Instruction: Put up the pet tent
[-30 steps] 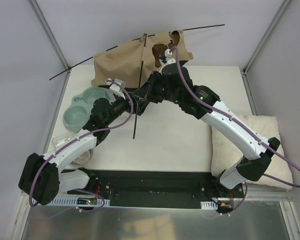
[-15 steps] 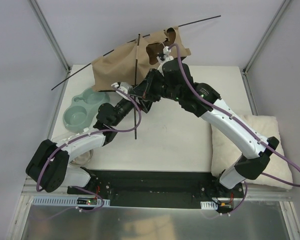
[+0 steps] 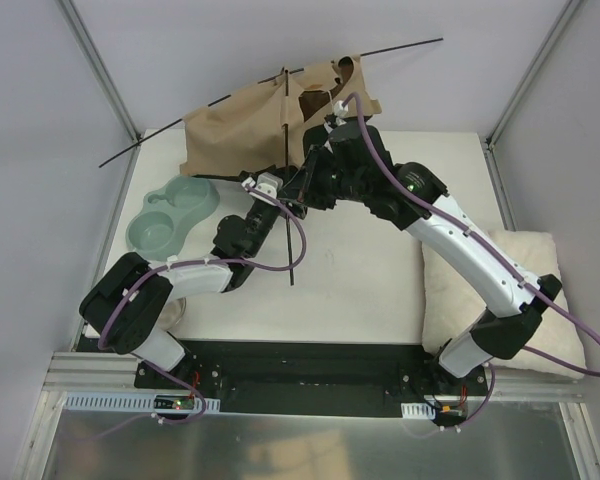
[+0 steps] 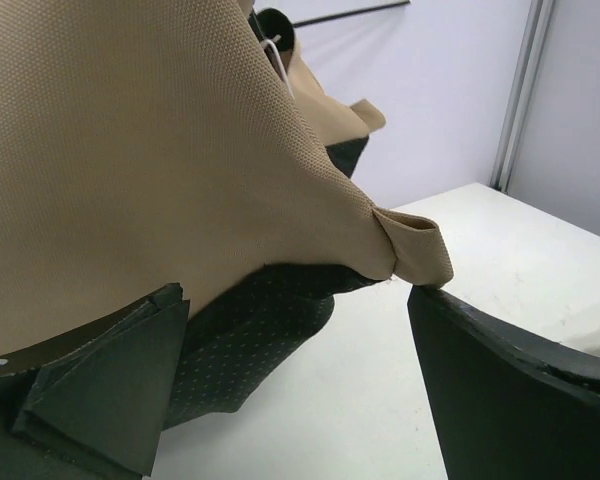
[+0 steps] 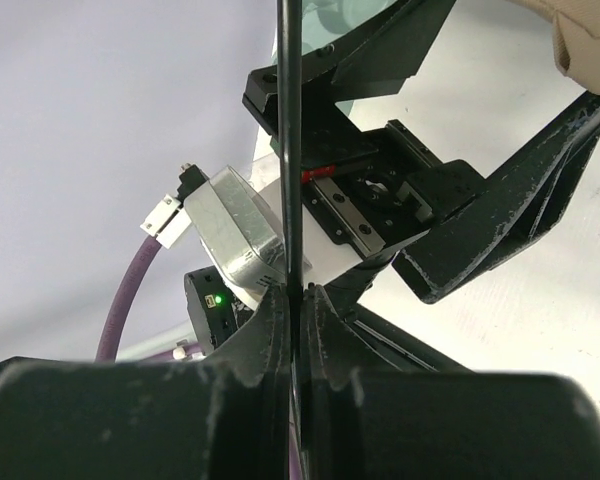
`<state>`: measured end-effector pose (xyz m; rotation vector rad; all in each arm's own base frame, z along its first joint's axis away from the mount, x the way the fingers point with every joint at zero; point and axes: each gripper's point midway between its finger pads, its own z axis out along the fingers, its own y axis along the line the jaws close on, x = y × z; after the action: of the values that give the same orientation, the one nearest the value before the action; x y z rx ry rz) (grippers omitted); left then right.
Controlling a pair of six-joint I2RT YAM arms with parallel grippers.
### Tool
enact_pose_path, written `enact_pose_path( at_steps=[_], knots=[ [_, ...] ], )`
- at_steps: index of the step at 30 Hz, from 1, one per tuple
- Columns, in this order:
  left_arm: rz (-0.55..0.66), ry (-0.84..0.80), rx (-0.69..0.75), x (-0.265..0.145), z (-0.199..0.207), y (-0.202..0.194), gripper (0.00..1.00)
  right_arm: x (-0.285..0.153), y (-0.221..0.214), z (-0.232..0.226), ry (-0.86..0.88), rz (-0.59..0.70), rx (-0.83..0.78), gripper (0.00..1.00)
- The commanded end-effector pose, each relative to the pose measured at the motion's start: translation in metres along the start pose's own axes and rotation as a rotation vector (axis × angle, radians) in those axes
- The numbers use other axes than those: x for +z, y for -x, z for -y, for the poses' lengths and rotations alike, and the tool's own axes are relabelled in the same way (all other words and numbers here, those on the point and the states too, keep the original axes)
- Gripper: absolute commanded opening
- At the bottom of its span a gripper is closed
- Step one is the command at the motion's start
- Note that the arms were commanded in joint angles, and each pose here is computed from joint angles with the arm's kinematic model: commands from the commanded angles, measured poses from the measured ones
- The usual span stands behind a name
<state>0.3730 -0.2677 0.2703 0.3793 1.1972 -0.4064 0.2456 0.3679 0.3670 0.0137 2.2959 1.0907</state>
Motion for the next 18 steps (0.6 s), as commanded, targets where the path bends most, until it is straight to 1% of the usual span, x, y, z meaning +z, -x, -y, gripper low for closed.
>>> enact_pose_path(
  at_steps=[1,9,10,13,18],
  knots=[
    [0.196,-0.118,0.136,0.006,0.035,0.048,0.98,-0.004,0.029,-0.055,0.203,0.116,0.024,0.00],
    [0.217,-0.167,0.181,0.008,0.049,0.052,0.99,-0.008,0.031,-0.060,0.219,0.114,0.015,0.00],
    [0.227,-0.209,0.192,0.006,0.056,0.052,0.99,-0.008,0.031,-0.059,0.220,0.114,0.015,0.00],
    [0.243,-0.267,0.225,0.005,0.067,0.056,0.99,-0.009,0.030,-0.060,0.224,0.110,0.016,0.00],
    [0.248,-0.297,0.242,0.008,0.073,0.059,0.99,-0.011,0.029,-0.060,0.228,0.106,0.010,0.00]
  ],
)
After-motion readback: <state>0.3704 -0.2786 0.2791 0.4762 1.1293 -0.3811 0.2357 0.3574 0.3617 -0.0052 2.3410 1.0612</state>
